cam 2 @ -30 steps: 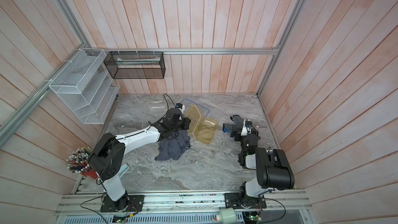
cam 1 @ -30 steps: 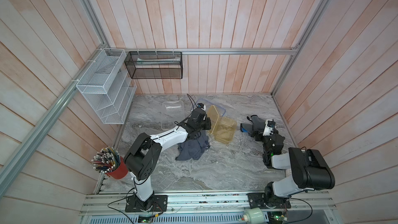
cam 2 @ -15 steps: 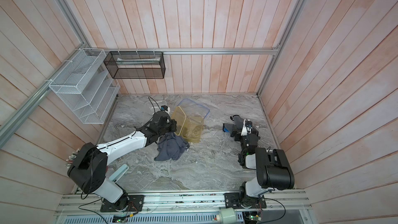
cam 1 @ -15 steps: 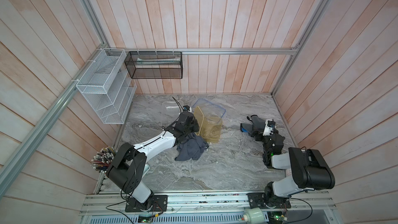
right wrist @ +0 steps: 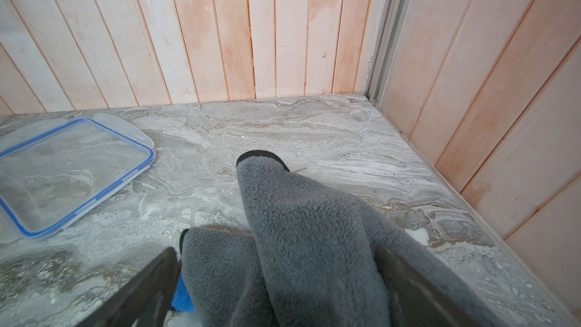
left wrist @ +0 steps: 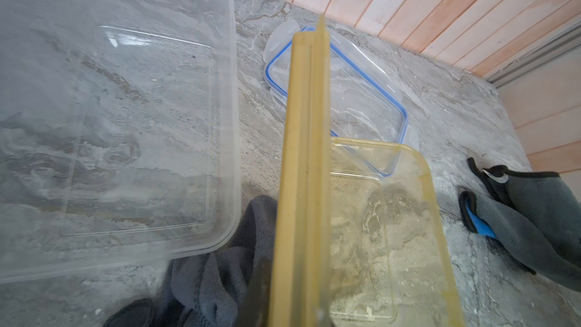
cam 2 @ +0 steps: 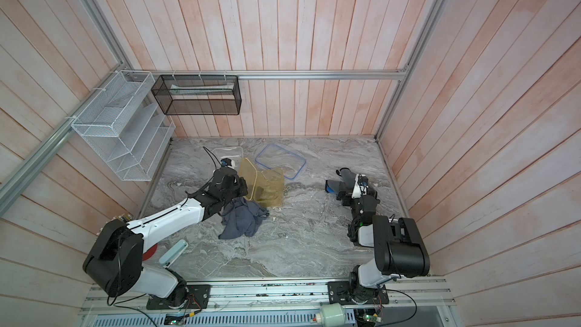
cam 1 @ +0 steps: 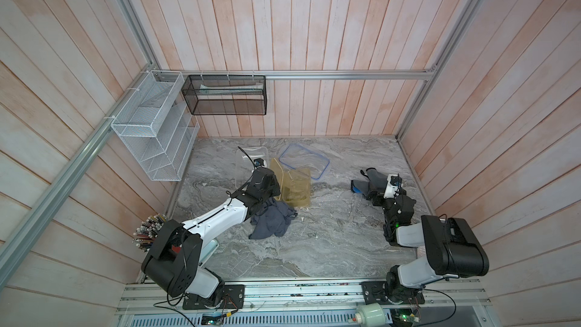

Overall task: Wipe the insides of the lunch boxes
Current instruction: Place the lunch box at the center of the board, then reset both arms

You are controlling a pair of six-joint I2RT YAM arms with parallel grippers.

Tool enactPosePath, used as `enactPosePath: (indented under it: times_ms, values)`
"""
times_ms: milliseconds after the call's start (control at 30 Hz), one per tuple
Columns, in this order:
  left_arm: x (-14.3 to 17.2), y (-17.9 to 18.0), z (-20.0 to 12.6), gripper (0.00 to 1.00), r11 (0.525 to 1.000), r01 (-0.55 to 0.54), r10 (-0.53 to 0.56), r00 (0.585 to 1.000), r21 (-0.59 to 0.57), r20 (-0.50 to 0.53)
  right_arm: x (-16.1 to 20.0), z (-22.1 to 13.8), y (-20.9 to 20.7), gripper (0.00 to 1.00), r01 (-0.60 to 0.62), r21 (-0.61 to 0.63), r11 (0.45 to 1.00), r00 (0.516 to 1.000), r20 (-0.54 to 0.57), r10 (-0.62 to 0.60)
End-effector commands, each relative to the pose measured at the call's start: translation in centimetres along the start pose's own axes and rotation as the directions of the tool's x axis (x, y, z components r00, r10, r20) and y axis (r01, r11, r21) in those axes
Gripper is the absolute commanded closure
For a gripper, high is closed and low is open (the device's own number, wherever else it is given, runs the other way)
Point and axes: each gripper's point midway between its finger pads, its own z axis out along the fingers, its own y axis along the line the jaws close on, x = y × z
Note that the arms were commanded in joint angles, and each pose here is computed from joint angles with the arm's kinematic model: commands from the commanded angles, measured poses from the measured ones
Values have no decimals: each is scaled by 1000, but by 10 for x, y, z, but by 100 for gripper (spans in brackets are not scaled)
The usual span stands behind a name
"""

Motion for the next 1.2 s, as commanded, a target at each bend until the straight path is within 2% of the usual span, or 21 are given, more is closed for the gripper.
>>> enactPosePath:
  times_ms: [0,167,267,567,633,800,900,1067,1167]
  values:
    - [-5,12,-3,86,999,27,-26,999,-37,25,-5,1,-1,1,5,9,1000,1000,10,-5]
    - [-2,10,6,77,998,62,-62,998,-1,11,-6,1,-1,2,5,8,1000,1000,11,-5]
    - [-2,6,9,66,996,79,-79,997,33,1,-5,1,0,2,4,8,1000,1000,9,-4]
    - [-5,16,-10,10,994,103,-104,993,23,50,-5,1,-1,2,4,8,1000,1000,10,-4]
    - [-7,21,-18,1,994,107,-108,991,13,74,-5,1,0,1,4,7,1000,1000,10,-4]
    - [-15,30,-36,0,994,106,-105,986,-4,130,-5,1,0,2,5,8,1000,1000,11,-5]
    - [-17,44,-45,0,992,116,-107,983,-52,146,-6,1,0,2,4,7,1000,1000,11,-4]
    - [-19,86,-65,0,974,119,-76,973,-194,216,-6,1,-1,2,5,9,1000,1000,12,-5]
    - [-23,124,-79,0,945,131,-44,959,-299,282,-5,1,0,2,4,6,1000,1000,11,-4]
